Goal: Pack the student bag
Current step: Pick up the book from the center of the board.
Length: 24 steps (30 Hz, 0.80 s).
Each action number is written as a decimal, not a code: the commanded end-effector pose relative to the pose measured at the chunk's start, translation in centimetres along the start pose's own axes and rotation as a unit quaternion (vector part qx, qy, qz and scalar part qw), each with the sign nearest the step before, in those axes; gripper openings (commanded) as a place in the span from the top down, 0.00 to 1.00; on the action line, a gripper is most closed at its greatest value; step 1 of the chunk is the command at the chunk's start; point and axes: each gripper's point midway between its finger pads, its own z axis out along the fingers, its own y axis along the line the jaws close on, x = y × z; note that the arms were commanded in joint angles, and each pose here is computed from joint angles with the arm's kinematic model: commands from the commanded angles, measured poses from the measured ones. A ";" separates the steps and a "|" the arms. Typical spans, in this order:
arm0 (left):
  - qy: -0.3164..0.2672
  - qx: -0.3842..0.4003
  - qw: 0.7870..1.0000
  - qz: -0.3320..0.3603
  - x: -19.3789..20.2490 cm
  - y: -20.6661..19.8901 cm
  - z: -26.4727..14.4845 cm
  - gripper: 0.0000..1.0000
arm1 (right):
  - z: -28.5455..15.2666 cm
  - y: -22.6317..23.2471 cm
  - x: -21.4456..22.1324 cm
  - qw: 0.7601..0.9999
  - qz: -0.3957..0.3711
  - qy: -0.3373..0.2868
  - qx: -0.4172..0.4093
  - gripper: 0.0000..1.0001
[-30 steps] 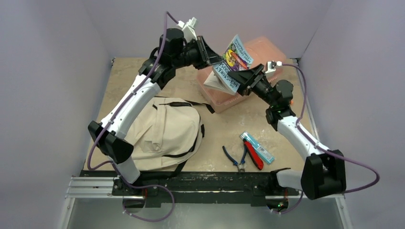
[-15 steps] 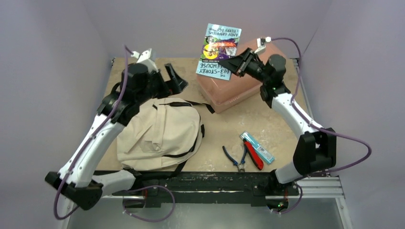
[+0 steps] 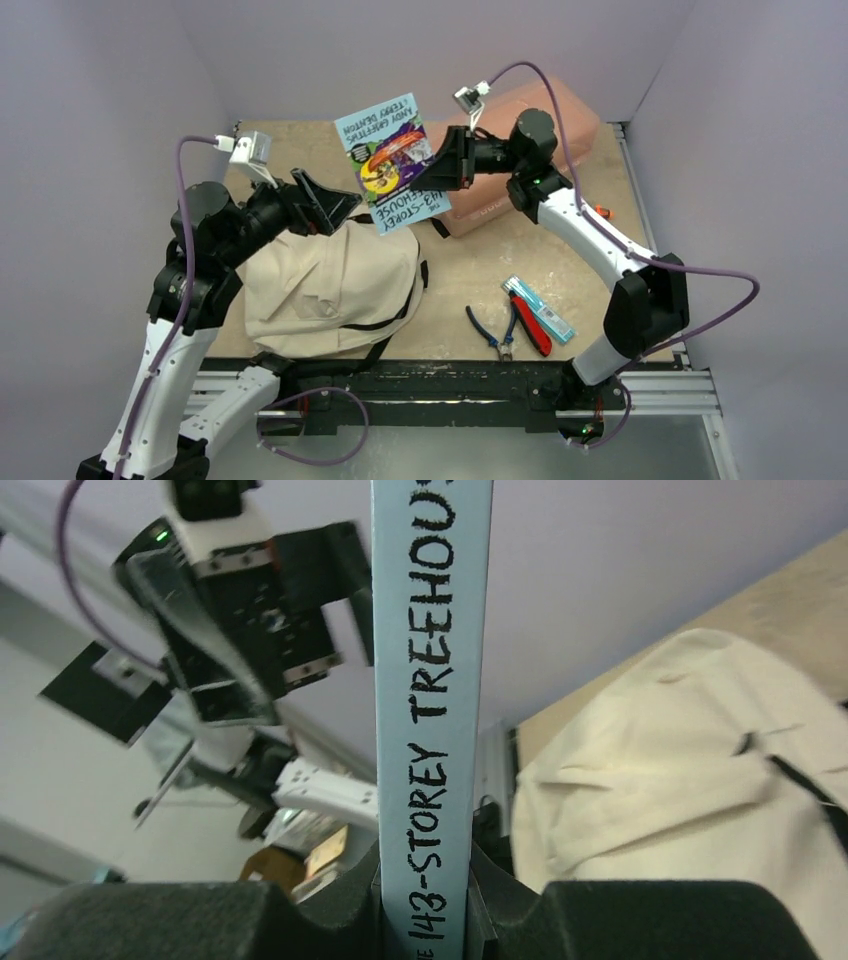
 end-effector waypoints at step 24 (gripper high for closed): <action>-0.215 0.182 0.951 -0.131 -10.0 -5.9 -1.1 1.00 | 3.3 5.6 -1.2 0.964 0.116 -0.199 -0.136 0.01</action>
